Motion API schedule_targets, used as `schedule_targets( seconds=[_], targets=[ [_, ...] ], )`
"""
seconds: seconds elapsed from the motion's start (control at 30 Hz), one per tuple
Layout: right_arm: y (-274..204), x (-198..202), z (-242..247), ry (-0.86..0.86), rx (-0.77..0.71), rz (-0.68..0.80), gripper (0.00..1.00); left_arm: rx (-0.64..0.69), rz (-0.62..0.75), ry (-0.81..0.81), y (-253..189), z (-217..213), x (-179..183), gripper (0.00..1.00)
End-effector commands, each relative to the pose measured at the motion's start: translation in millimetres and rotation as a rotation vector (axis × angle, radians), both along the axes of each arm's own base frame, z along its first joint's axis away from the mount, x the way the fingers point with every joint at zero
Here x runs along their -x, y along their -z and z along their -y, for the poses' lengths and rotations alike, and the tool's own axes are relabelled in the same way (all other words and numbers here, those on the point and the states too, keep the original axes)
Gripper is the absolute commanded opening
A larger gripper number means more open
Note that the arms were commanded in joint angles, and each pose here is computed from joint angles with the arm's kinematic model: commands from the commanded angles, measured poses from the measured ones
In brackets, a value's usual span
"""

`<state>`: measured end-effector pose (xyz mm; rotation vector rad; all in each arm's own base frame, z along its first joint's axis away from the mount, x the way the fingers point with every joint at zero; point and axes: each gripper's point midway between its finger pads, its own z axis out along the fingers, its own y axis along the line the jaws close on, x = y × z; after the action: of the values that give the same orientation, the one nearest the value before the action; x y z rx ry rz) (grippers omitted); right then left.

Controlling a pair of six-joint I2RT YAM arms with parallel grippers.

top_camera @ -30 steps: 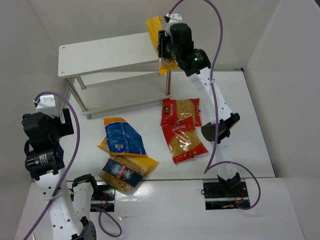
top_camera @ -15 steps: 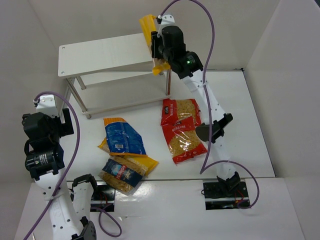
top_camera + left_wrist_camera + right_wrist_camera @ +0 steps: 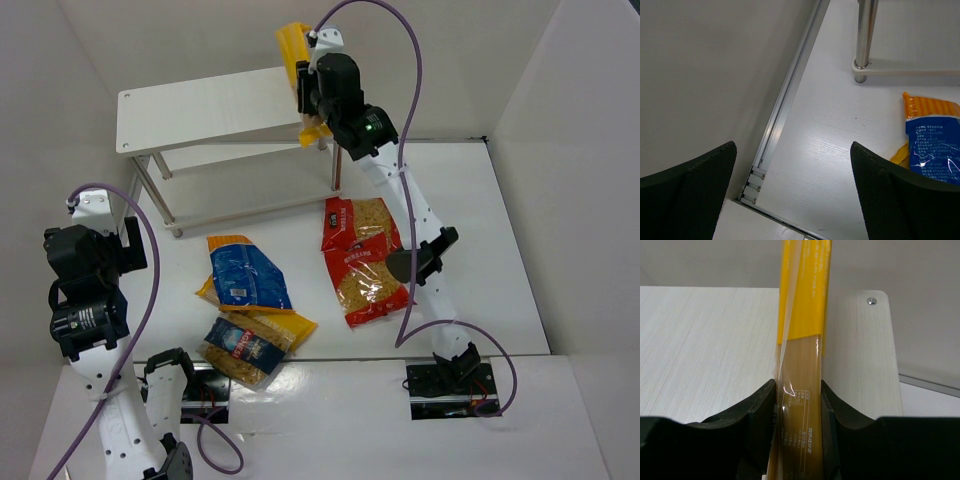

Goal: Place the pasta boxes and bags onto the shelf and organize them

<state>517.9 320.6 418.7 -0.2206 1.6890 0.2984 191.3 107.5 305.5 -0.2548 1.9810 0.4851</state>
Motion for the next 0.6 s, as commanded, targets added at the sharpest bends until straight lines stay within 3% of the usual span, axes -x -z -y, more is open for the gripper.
schedule_targets(
  seconds=[0.0, 0.23, 0.3, 0.57],
  targets=[
    [-96.3, 9.1, 8.5, 0.029, -0.170, 0.269, 0.37, -0.027, 0.042, -0.012, -15.9, -2.0, 2.7, 1.00],
    [-88.4, 2.4, 6.7, 0.040, -0.145, 0.269, 0.62, -0.027, 0.042, -0.012, -15.9, -2.0, 2.7, 1.00],
    [-83.0, -1.1, 6.4, 0.051, -0.139, 0.262, 0.74, -0.027, 0.042, -0.012, -15.9, -2.0, 2.7, 1.00],
    [-89.1, 0.6, 10.1, 0.061, -0.139, 0.276, 0.89, -0.038, 0.036, -0.017, -16.1, -3.7, 3.7, 1.00]
  ],
)
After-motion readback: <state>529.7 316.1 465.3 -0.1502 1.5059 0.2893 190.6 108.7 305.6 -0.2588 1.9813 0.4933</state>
